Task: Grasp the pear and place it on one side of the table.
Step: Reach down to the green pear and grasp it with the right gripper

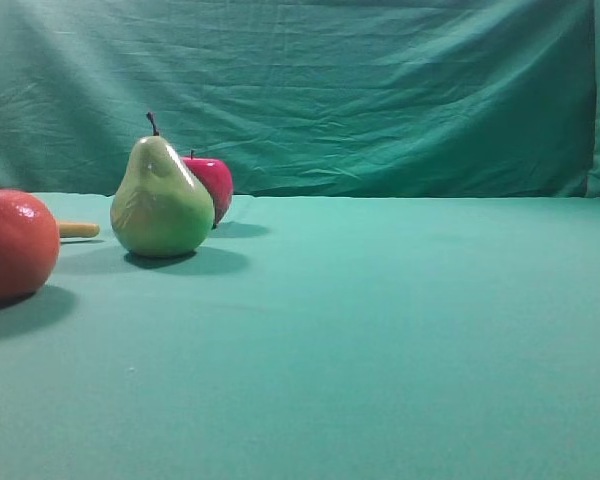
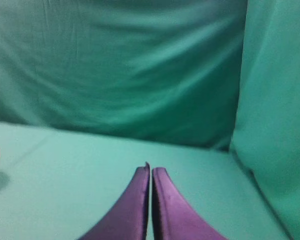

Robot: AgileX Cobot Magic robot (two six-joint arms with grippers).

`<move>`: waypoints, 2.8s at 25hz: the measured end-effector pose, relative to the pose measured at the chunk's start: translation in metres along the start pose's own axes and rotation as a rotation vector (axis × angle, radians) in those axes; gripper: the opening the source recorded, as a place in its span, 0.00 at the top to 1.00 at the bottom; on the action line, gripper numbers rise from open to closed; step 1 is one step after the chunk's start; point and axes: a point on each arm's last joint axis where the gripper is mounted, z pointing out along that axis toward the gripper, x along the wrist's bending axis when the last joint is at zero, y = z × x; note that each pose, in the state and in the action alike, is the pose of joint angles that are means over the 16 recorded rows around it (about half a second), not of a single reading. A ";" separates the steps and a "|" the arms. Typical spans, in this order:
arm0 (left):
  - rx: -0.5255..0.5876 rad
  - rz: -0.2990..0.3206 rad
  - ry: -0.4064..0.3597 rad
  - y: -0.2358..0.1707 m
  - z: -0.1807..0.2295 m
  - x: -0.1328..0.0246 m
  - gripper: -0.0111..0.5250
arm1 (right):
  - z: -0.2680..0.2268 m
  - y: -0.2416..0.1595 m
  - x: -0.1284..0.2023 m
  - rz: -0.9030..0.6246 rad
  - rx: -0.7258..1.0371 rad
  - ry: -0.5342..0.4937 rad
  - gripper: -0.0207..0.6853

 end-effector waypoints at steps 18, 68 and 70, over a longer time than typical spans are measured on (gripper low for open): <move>0.000 0.000 0.000 0.000 0.000 0.000 0.98 | 0.158 0.030 0.083 -0.161 0.610 0.302 0.97; 0.000 0.000 0.000 0.000 0.000 0.000 0.98 | 0.318 -0.026 0.227 -0.317 0.909 0.578 0.31; 0.000 0.000 0.000 0.000 0.000 0.000 0.98 | 0.314 -0.009 0.202 -0.302 0.904 0.534 0.31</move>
